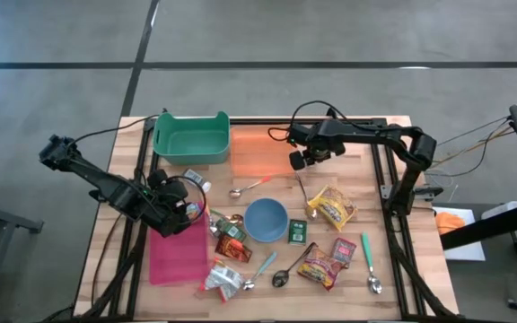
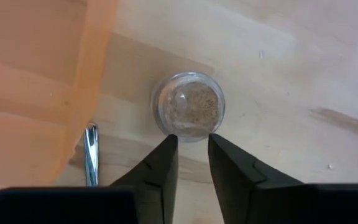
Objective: Pick & Place Food Item
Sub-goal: Put the brown spice bottle into the orange bin
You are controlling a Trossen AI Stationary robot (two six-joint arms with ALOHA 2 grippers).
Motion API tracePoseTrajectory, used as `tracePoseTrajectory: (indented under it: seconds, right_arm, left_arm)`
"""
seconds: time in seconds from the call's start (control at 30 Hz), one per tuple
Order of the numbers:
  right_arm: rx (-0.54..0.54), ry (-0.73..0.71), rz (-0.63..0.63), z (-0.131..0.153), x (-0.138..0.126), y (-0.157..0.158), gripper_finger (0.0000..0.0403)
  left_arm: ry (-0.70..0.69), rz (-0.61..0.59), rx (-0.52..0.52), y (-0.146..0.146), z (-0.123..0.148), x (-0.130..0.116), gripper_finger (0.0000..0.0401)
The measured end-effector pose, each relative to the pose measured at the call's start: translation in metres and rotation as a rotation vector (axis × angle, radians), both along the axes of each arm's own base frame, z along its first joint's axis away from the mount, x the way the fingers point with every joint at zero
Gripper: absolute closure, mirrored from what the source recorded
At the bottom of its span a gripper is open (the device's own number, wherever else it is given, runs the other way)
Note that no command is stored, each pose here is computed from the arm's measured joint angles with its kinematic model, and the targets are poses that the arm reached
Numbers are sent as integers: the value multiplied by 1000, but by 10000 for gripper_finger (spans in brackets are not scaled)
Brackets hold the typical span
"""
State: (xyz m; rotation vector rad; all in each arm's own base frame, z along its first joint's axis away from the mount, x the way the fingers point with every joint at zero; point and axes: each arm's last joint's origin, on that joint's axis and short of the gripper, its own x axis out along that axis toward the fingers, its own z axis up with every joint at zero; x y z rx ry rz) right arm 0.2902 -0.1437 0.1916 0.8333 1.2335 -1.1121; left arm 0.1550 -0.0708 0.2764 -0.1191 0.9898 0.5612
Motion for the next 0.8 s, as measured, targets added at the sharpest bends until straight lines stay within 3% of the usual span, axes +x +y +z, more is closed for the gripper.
tracePoseTrajectory:
  seconds: [0.2,0.57,0.8]
  right_arm:
    - [27,5,63,0,0,1,300]
    - [-17,31,101,3,0,-1,162]
    - [-49,-22,104,9,6,-8,123]
  left_arm:
    - [-1,2,-1,0,0,0,208]
    - [-2,1,-5,0,0,0,208]
    - [-5,1,-7,0,0,1,208]
